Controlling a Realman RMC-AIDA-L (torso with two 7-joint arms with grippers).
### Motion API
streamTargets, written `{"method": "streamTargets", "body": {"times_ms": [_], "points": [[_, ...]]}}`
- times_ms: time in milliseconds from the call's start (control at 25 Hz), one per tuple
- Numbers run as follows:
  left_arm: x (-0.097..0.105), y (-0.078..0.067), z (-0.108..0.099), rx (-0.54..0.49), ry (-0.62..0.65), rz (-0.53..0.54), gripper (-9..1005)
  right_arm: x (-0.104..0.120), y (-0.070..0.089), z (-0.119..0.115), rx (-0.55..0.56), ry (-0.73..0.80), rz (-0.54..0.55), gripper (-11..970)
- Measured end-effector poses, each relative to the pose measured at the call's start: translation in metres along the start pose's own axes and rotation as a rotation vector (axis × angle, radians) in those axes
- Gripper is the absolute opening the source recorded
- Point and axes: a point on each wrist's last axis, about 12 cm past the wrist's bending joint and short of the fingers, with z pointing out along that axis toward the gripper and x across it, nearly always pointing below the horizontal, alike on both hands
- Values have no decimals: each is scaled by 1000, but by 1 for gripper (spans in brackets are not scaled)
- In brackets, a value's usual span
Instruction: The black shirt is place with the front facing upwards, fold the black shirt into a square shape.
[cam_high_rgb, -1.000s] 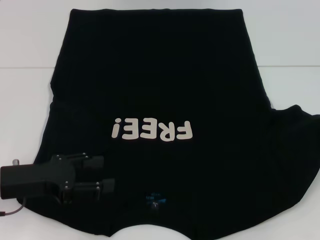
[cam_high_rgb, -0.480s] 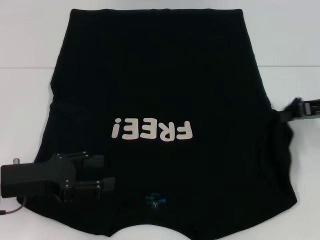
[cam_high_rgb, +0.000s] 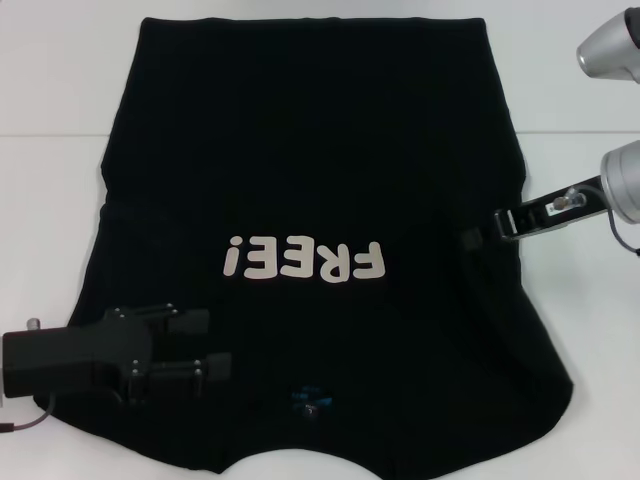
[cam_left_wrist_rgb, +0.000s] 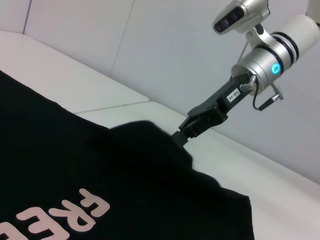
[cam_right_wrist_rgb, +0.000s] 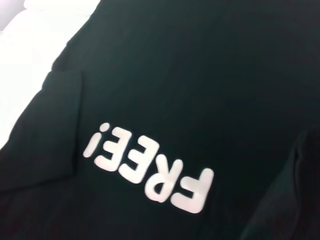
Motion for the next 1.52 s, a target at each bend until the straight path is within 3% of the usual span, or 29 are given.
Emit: {"method": "streamTargets", "body": {"times_ms": [200, 400, 640, 760, 840, 1080, 1240, 1520], "points": [[0, -1, -5, -17, -70, -44, 770, 8, -2, -2, -93, -67, 29, 142], [-8, 2, -20, -34, -142, -232, 769, 37, -22, -16, -257, -253, 33, 301], [-21, 16, -53, -81, -102, -561, 767, 96, -35, -22, -340, -427, -180, 416], [-25, 23, -74, -164, -32, -701, 766, 118, -34, -20, -345, -437, -267, 474], [-28, 30, -91, -291, 101, -807, 765, 135, -29, -15, -358, -443, -335, 540], [-27, 39, -98, -456, 290, -867, 764, 151, -23, -5, -368, -406, -399, 787], [-25, 45, -88, -516, 376, -877, 762, 154, -21, 1, -364, -373, -413, 910], [-20, 51, -78, -542, 408, -881, 760, 152, -21, 0, -370, -377, -411, 909]]}}
